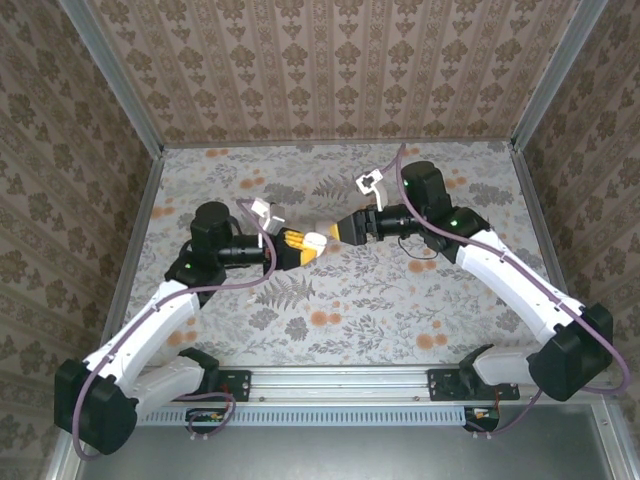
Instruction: Insert the wireless bluetooth earbuds into the charging case
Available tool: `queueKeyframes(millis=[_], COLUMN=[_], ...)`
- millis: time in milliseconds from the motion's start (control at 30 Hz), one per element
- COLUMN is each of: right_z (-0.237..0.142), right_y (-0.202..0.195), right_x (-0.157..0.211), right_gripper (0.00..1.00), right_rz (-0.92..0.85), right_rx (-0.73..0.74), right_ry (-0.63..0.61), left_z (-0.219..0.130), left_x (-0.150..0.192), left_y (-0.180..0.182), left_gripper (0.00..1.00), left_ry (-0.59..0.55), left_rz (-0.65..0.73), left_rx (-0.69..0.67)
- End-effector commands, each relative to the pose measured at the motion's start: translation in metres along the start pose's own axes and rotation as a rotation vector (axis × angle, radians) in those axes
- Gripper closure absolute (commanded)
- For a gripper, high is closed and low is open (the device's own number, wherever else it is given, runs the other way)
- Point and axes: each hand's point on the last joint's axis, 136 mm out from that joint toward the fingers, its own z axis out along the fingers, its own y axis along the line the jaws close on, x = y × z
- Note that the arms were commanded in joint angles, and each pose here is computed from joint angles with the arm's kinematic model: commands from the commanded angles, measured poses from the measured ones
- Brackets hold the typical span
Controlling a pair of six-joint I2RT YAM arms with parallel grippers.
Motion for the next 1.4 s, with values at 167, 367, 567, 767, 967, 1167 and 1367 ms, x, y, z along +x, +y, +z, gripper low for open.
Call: queueKeyframes(millis=[167,367,567,767,967,1167,1367], right_z=[-0.004,0.005,0.01,0.026,0.092,0.165,0.223], right_y=[0.02,0.013,-0.028,-0.085,-0.101,-0.081,-0.072], right_x=[0.002,0.001,0.009,0.047,0.091,0.117,0.149], right_gripper=[0.28,0.27,0.25,0.27,0.34,0.44,0.56], right_rz=[-0.039,-0.016,0.106,0.337,0.408,0.382,0.371], right_rx=[-0.004,0.025,0.215,0.426,0.478,0.45,0.428], right_ry=[-0.031,-0.074,-0.115,-0.083,0.074,0.192,0.306], left_z=[-0.007,-0.008,-0.021,-0.056,-0.113,-0.159,-0.176], left_x=[-0.003,-0.004,-0.001,0.009,0.019,0.033,0.039], left_y=[0.004,0.003,0.015,0.045,0.081,0.104,0.111], left_gripper=[1.0,1.0,1.0,1.0,1.0,1.0,1.0], left_ry=[-0.037,-0.041,-0.047,-0.063,-0.176,-0.258,-0.252], left_rz=[-0.01,-0.018,-0.042,-0.131,-0.276,-0.368,-0.366], left_rx=[-0.03,-0.034,-0.125,-0.337,-0.576,-0.764,-0.88])
